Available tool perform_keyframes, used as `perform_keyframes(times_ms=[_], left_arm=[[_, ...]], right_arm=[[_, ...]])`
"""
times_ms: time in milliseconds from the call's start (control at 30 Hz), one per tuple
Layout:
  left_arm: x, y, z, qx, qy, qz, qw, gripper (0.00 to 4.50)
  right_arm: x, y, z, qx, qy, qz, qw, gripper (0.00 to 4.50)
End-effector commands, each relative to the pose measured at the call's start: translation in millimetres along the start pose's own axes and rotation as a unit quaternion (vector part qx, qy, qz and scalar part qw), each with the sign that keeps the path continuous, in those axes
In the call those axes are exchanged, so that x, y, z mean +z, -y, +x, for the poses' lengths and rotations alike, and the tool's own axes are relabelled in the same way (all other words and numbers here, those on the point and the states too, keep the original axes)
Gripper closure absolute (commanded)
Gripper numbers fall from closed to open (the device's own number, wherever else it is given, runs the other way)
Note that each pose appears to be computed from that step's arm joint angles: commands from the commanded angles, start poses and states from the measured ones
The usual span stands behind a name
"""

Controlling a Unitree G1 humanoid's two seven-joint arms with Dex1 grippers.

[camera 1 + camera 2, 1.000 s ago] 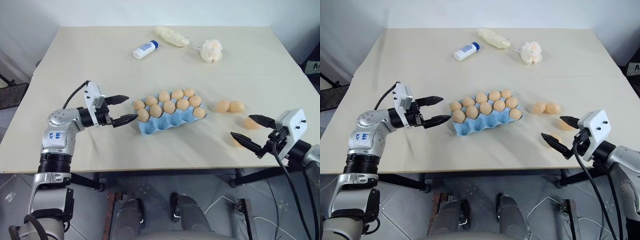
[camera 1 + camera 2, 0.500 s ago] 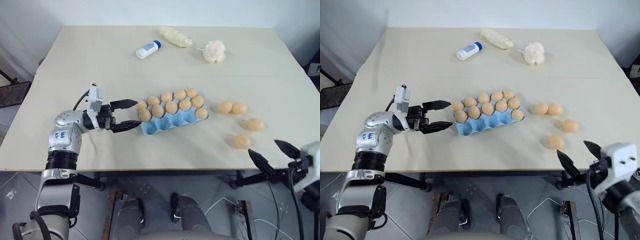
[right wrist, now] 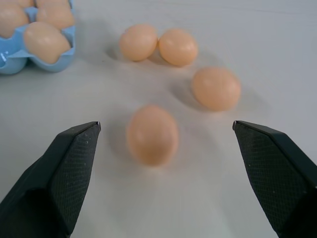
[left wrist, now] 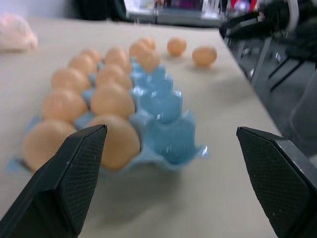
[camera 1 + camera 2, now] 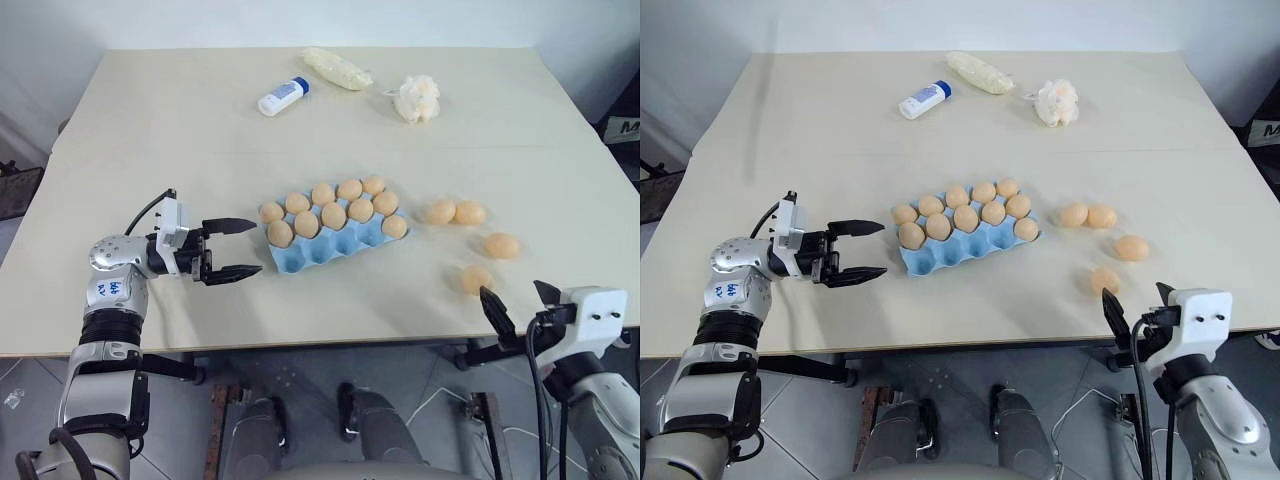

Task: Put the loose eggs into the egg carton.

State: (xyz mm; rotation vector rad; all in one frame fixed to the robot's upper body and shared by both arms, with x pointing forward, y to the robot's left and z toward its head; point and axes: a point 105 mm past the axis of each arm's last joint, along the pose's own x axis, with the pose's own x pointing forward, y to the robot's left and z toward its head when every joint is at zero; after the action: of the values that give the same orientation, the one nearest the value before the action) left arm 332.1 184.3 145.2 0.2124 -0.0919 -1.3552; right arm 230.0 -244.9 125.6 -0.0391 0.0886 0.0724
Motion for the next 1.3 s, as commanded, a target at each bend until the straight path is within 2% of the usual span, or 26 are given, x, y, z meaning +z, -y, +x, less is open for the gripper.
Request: perform_keyframes(times_ms=[33, 300, 600, 867, 967, 1167, 1233, 1300], left_arm=[[0, 1, -3, -0.004, -0.010, 0.007, 1.000, 0.03], [7, 1, 4, -0.024, 0.021, 0.026, 0.999, 0.03], [13, -3, 11, -0.025, 0.031, 0.037, 0.999, 0.03], [17, -4, 9, -0.025, 0.034, 0.041, 0.998, 0.03], [17, -4, 9, -0.025, 0.035, 0.041, 0.998, 0.00], [19, -4, 8, -0.024, 0.041, 0.039, 0.998, 0.00], [18, -3, 8, -0.025, 0.042, 0.038, 0.998, 0.00], [18, -2, 8, -0.025, 0.043, 0.038, 0.998, 0.00]], right_arm=[[-1, 3, 10, -0.004, -0.005, -0.006, 1.000, 0.00], [-2, 11, 37, -0.005, -0.010, -0.014, 1.000, 0.00], [-10, -8, 50, 0.035, -0.034, 0.003, 0.999, 0.00], [-21, -14, 62, 0.028, -0.068, 0.017, 0.997, 0.00], [-22, -16, 62, 0.027, -0.074, 0.032, 0.996, 0.57], [-22, -19, 63, 0.033, -0.079, 0.037, 0.996, 2.64], [-21, -19, 63, 0.033, -0.079, 0.036, 0.996, 2.88], [-18, -19, 64, 0.033, -0.076, 0.034, 0.996, 2.89]])
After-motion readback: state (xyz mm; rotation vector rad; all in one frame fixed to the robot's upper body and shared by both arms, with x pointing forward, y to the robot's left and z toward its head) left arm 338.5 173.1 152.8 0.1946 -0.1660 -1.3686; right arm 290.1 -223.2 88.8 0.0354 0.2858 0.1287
